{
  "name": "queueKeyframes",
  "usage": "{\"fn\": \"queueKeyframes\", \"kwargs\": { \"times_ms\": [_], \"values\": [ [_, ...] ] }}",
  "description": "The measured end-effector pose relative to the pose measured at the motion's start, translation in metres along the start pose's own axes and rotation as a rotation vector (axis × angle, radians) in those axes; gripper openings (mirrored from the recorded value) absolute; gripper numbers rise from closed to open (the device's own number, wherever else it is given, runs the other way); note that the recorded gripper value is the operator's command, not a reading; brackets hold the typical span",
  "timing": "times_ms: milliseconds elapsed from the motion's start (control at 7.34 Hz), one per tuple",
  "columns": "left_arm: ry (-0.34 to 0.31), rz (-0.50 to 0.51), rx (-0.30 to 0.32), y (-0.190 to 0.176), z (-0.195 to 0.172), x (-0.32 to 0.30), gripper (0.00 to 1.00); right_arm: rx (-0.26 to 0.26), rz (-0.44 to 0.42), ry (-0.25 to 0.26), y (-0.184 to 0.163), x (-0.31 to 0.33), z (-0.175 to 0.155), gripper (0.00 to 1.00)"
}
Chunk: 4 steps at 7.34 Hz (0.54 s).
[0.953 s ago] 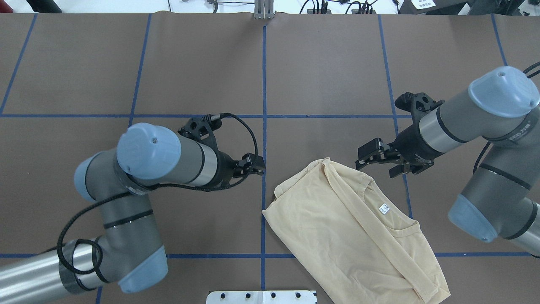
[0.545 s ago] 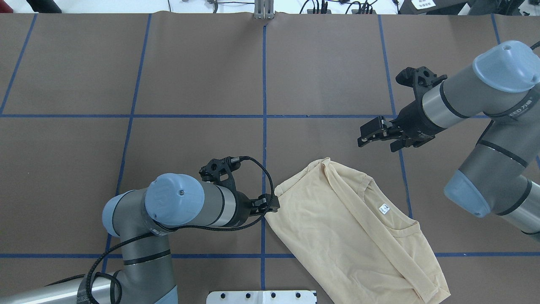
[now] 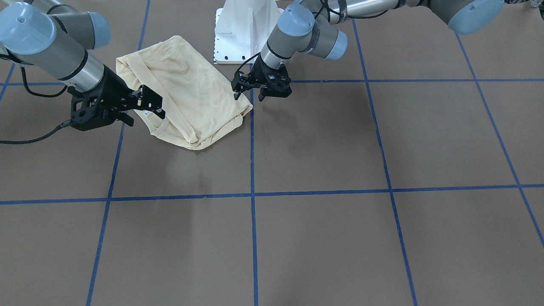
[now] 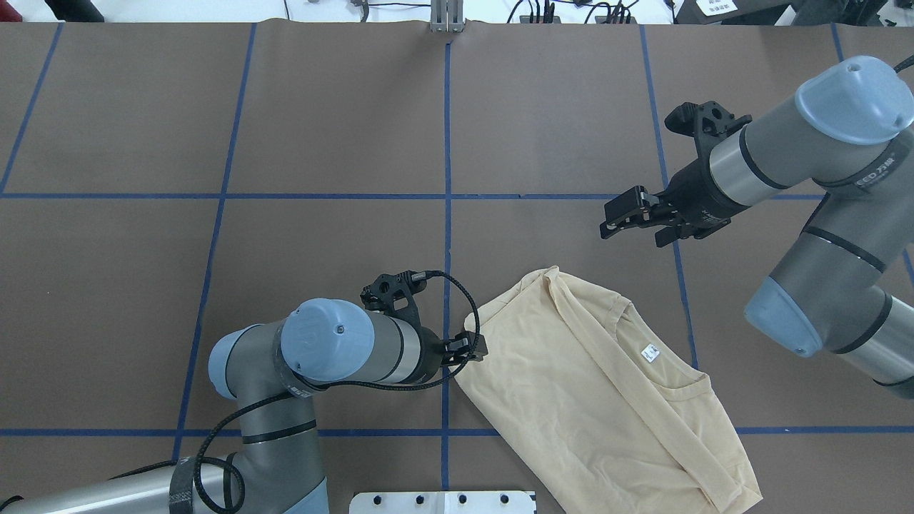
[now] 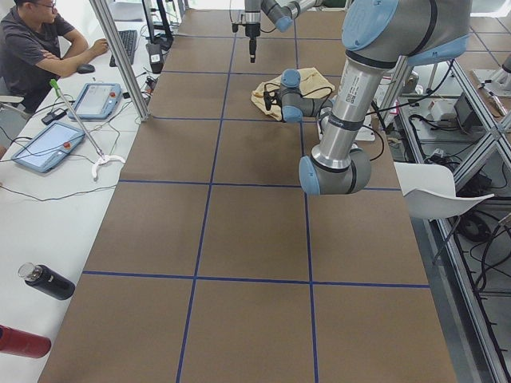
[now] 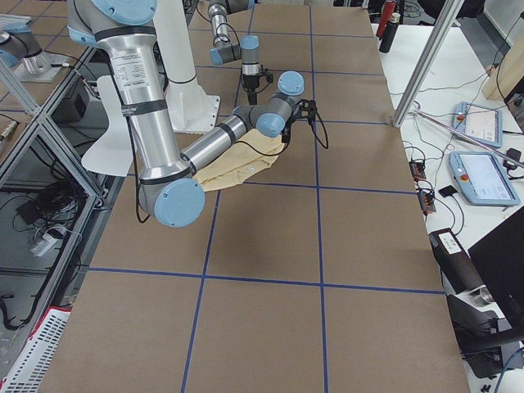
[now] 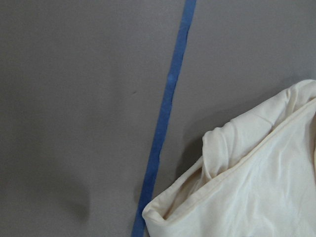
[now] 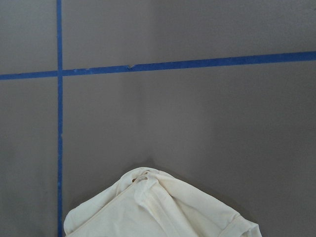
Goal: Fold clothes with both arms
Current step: 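Grasp the shirt corner nearest the left gripper with the left gripper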
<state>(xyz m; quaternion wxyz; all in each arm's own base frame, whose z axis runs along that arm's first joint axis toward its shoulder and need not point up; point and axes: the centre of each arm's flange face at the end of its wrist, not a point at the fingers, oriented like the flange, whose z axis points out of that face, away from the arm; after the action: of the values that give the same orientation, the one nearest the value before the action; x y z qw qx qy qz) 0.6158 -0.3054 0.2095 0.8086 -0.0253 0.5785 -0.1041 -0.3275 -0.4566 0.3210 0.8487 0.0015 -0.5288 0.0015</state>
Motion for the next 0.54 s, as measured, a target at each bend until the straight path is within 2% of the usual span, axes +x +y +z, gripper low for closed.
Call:
{"fn": "queueKeyframes", "kwargs": {
  "times_ms": [545],
  "values": [
    [-0.014,-0.003,0.002,-0.0014,0.0108,0.0019,0.71,0.001,0.003,0.002,-0.0004,0.0021,0.0002,1.0]
  ]
}}
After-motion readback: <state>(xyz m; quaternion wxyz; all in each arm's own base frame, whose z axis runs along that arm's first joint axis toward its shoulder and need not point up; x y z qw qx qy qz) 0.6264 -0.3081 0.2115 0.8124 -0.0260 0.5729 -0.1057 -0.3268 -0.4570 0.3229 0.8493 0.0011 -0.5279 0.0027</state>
